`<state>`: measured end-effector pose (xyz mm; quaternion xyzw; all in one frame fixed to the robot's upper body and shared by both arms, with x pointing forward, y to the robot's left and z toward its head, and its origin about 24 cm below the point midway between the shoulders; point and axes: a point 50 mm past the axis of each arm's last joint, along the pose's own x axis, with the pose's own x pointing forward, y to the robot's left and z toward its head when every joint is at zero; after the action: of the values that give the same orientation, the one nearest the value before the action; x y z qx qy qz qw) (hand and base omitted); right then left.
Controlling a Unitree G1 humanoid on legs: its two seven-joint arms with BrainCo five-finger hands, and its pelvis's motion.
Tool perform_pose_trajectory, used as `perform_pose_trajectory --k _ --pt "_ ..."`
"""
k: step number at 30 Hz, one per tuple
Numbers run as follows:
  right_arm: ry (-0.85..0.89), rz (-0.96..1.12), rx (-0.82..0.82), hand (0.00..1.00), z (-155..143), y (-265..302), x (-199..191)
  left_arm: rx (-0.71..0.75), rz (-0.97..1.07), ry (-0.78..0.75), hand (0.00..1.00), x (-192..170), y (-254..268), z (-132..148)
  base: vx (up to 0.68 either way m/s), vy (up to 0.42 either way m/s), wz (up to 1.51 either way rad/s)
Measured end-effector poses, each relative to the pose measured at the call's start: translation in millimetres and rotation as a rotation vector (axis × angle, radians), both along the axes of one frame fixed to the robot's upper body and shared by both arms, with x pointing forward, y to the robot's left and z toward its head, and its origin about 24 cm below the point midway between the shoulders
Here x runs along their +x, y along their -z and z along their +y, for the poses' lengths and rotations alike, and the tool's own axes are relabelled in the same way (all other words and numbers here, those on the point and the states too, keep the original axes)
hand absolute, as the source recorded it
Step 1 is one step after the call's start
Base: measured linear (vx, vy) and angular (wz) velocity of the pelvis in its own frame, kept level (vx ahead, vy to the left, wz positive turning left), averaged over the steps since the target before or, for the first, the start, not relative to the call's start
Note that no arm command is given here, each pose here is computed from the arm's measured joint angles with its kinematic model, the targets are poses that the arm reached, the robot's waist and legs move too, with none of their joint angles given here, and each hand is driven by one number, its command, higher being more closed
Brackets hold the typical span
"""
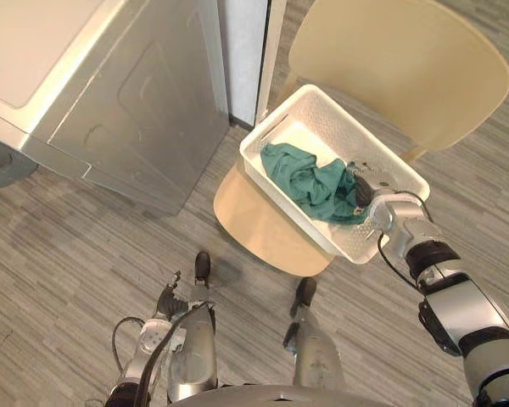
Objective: Pick up the laundry basket with both hands and put the clothes into the washing machine.
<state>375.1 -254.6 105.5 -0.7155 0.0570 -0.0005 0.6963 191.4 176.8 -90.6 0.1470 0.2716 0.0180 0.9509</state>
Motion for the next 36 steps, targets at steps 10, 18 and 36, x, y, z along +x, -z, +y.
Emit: perform_pose_trajectory --k 10,18,36 --pt "0.078 -0.105 0.138 0.00 1 -9 5 -0.024 -0.063 -0.059 0.00 11 -11 1 -0.02 -0.029 0.06" --pt "0.063 -0.098 0.193 0.00 10 -5 6 -0.019 -0.083 -0.079 0.00 16 -14 3 -0.01 -0.013 0.01" --pt "0.081 -0.046 0.196 1.00 18 7 10 -0.049 -0.123 -0.118 0.00 28 -21 2 0.00 -0.008 0.01"
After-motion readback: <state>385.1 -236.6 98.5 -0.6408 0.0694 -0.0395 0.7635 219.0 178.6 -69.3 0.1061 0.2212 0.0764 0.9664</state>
